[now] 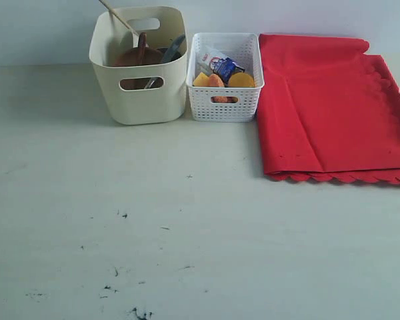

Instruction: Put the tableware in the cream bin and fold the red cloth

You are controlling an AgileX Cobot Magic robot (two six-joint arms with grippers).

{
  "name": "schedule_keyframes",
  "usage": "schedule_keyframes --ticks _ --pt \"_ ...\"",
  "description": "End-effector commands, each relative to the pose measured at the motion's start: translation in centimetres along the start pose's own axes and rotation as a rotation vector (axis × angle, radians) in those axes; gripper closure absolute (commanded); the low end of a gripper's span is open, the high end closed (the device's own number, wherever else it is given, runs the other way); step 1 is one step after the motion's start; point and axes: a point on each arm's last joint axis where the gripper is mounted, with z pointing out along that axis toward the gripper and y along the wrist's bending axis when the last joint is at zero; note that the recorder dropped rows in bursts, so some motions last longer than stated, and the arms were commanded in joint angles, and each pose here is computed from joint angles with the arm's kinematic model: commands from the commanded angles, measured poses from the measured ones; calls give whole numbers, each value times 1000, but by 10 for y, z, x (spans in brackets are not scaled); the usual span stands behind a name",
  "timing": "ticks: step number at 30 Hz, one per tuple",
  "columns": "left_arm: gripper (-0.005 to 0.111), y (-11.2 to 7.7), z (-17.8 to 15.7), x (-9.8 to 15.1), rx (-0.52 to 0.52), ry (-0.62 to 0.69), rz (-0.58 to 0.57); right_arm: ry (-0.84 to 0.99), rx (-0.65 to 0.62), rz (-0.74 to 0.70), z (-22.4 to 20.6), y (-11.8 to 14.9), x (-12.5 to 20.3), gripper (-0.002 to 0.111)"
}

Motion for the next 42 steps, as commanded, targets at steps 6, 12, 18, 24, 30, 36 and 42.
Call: schedule_keyframes --ticks 6,12,18,24,30,36,42 --pt "107 -6 -28 15 -14 -116 17 -76 -76 -61 -27 7 31 108" --pt "107 -12 -44 22 9 -180 -9 -119 -85 -61 -37 6 55 108" --pt "107 -15 -52 35 17 -191 4 -185 -82 -60 -43 5 78 108" --pt "107 -16 -55 37 23 -189 6 -241 -71 -43 -31 2 91 108" --pt "107 -16 -55 37 23 -189 6 -262 -65 -44 -29 1 92 108" --pt "107 -16 -55 37 23 -189 6 -262 -67 -41 -29 2 92 108" --pt "107 -16 -55 37 23 -189 6 -262 -67 -41 -29 2 92 108"
